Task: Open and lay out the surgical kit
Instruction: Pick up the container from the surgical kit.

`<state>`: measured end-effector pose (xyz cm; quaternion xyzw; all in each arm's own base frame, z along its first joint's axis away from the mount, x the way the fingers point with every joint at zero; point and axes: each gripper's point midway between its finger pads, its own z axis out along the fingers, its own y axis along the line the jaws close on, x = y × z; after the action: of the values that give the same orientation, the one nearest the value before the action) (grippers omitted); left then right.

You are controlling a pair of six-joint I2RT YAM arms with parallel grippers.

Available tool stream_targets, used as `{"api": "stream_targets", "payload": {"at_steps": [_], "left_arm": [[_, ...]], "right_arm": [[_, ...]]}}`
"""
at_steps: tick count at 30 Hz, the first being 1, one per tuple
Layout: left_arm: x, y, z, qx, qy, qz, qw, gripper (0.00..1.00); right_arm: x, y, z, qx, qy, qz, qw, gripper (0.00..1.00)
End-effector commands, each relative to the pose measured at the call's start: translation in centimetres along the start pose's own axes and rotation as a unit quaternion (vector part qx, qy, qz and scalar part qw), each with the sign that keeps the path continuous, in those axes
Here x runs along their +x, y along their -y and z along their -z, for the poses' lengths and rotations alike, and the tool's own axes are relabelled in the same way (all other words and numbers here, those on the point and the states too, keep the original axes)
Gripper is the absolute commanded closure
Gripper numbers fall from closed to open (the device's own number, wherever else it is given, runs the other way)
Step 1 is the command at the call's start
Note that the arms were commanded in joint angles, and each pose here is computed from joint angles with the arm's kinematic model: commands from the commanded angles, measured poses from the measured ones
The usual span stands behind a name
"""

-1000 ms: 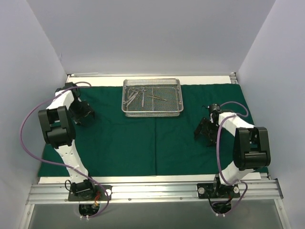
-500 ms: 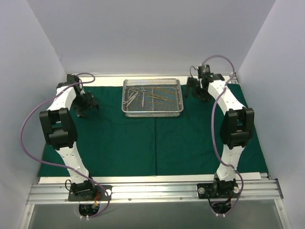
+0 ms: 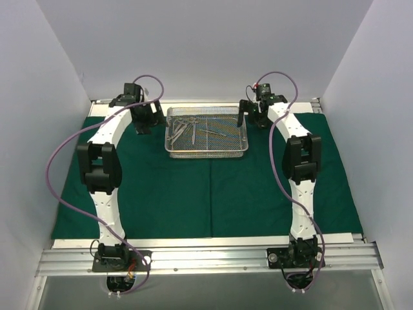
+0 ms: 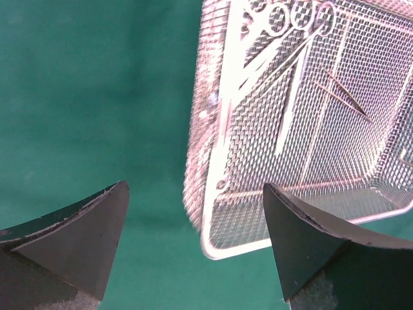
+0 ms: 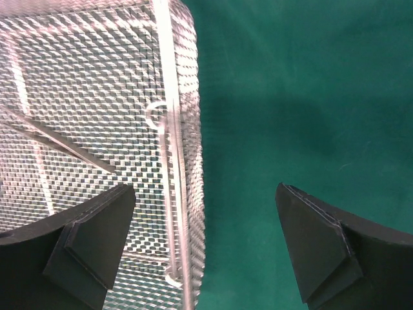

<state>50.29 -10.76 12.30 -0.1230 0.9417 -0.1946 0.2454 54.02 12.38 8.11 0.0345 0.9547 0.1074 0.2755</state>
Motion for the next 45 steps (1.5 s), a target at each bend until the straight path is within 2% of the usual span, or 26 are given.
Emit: {"api": "stream_targets", "payload": {"at_steps": [1,5,8,10,12,13,15,16,18,19,20,22,26,31,34,36,37,39,40,42,43,45], "left_arm": [[-0.9,2.1,-1.4,-0.009,0.024,-0.024,0.999,0.06],[1.3,2.3,-3.9,-0.03,-0.023,-0.023,0.999,0.06],[2.1,2.0,-5.1,-0.043,-0.038,-0.017,0.998,0.0],[2.3,2.2,-5.5,-0.035,-0.044,-0.019,0.998,0.19],[2.3,2.4,-5.8,-0.028,-0.047,-0.024,0.998,0.31],[2.1,2.8,-5.7,-0.018,-0.046,-0.027,0.998,0.41],[2.0,3.0,-5.8,-0.014,-0.049,-0.034,0.998,0.52],[2.0,3.0,-5.9,-0.013,-0.051,-0.036,0.998,0.56],[1.6,3.5,-5.8,-0.005,-0.054,-0.042,0.998,0.73],[1.6,3.6,-5.8,-0.002,-0.056,-0.046,0.997,0.8],[1.1,4.2,-5.5,0.007,-0.053,-0.05,0.997,0.96],[0.8,4.6,-5.2,0.013,-0.05,-0.056,0.997,0.98],[-0.9,6.3,-3.1,0.035,-0.023,-0.062,0.997,0.98],[-1.4,7.7,-0.3,0.051,-0.004,-0.061,0.997,0.98],[-1.0,8.1,2.0,0.054,0.001,-0.075,0.996,0.98],[-0.4,8.3,4.2,0.055,0.004,-0.084,0.995,0.98],[0.7,8.0,5.5,0.051,-0.002,-0.088,0.995,0.98],[2.6,7.8,6.8,0.047,-0.014,-0.093,0.994,0.98],[3.0,8.5,9.2,0.056,0.0,-0.103,0.993,0.98],[6.5,7.7,9.6,0.04,-0.027,-0.107,0.993,0.98],[7.3,8.2,11.7,0.049,-0.017,-0.107,0.993,0.98],[11.4,7.1,11.6,0.043,-0.059,-0.086,0.994,0.98]], "right_arm": [[-0.9,-0.5,0.8,-0.012,0.004,0.011,1.0,0.04],[0.4,-0.2,-0.7,-0.008,-0.018,0.001,1.0,0.11],[0.9,-0.3,-1.4,-0.012,-0.025,0.004,1.0,0.18],[1.4,-0.5,-2.0,-0.017,-0.033,0.004,0.999,0.22],[1.5,-0.8,-2.3,-0.023,-0.035,0.001,0.999,0.26],[1.7,-1.1,-2.6,-0.029,-0.038,0.002,0.999,0.34],[1.6,-1.7,-2.9,-0.037,-0.035,0.002,0.999,0.48],[1.9,-2.2,-3.2,-0.044,-0.039,0.002,0.998,0.54],[1.4,-2.8,-3.2,-0.051,-0.033,0.0,0.998,0.64],[1.5,-3.1,-3.6,-0.052,-0.034,-0.001,0.998,0.74],[1.3,-3.4,-3.4,-0.054,-0.031,-0.001,0.998,0.77],[0.4,-4.0,-3.0,-0.056,-0.02,-0.002,0.998,0.89],[-1.6,-4.8,-1.3,-0.053,0.006,-0.011,0.999,1.0],[-4.6,-5.9,2.6,-0.06,0.048,-0.019,0.997,1.0],[-4.9,-6.5,5.7,-0.066,0.052,-0.022,0.996,1.0],[-2.8,-6.1,6.4,-0.054,0.024,-0.022,0.998,1.0],[-2.5,-6.6,8.4,-0.056,0.029,-0.015,0.998,1.0],[0.5,-6.3,10.2,-0.05,0.0,-0.009,0.999,1.0],[1.7,-6.7,10.9,-0.051,-0.007,-0.003,0.999,1.0],[4.7,-6.4,12.7,-0.049,-0.022,-0.001,0.999,1.0],[5.8,-6.4,13.4,-0.049,-0.027,0.0,0.998,1.0],[8.6,-6.3,15.3,-0.052,-0.044,0.001,0.998,1.0]]}}
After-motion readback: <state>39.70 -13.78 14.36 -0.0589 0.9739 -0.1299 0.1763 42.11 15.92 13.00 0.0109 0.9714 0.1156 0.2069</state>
